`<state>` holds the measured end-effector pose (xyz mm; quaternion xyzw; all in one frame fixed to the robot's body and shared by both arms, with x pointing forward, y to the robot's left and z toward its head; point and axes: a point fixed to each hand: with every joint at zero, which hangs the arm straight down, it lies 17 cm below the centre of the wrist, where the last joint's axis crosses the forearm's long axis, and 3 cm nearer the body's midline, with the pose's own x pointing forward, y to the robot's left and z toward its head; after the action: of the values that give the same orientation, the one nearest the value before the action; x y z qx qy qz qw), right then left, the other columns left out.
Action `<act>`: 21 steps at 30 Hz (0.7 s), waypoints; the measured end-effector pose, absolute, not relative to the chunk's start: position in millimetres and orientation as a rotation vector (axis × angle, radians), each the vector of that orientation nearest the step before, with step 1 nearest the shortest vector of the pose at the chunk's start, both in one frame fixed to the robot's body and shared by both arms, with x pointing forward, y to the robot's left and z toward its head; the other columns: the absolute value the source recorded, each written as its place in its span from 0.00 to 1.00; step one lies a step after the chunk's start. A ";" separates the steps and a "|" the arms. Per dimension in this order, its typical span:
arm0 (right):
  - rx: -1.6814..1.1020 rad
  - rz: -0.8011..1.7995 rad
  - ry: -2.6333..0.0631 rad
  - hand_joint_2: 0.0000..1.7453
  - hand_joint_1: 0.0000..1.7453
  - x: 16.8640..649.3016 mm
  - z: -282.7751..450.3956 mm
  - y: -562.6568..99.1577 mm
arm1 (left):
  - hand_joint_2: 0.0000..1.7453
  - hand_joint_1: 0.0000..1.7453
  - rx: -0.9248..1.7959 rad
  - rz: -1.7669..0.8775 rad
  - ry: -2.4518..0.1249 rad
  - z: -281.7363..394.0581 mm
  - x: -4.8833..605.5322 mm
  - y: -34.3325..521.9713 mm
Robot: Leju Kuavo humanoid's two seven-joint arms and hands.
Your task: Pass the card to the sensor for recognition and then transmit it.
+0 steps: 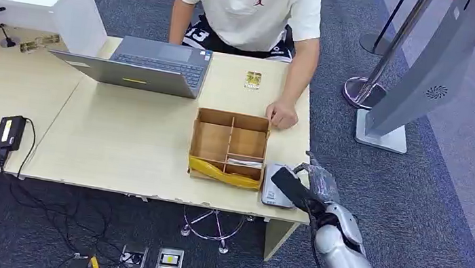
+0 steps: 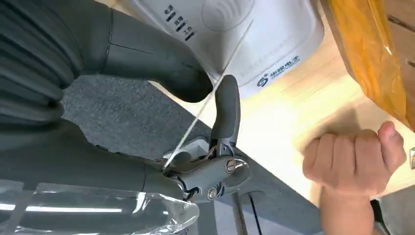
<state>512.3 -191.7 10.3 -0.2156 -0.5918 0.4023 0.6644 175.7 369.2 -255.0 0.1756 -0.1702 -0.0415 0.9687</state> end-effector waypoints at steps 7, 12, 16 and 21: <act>-0.467 0.935 -1.337 1.00 1.00 507.3 6.0 -183.7 | 1.00 0.00 0.350 -0.083 -0.332 -255.8 174.2 367.4; -0.463 0.944 -1.339 1.00 1.00 505.5 4.9 -179.9 | 1.00 0.00 0.348 -0.083 -0.333 -255.9 174.4 366.2; -0.471 0.946 -1.345 1.00 1.00 505.0 4.9 -178.6 | 1.00 0.00 0.349 -0.082 -0.333 -255.9 174.4 366.1; -0.519 0.911 -1.366 1.00 1.00 510.5 12.7 -185.5 | 1.00 0.00 0.351 -0.082 -0.332 -255.9 174.1 366.3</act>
<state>510.5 -185.5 12.7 -0.2288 -0.6017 0.4012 0.6516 174.1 366.3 -255.9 0.1737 -0.1644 -0.0405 0.9701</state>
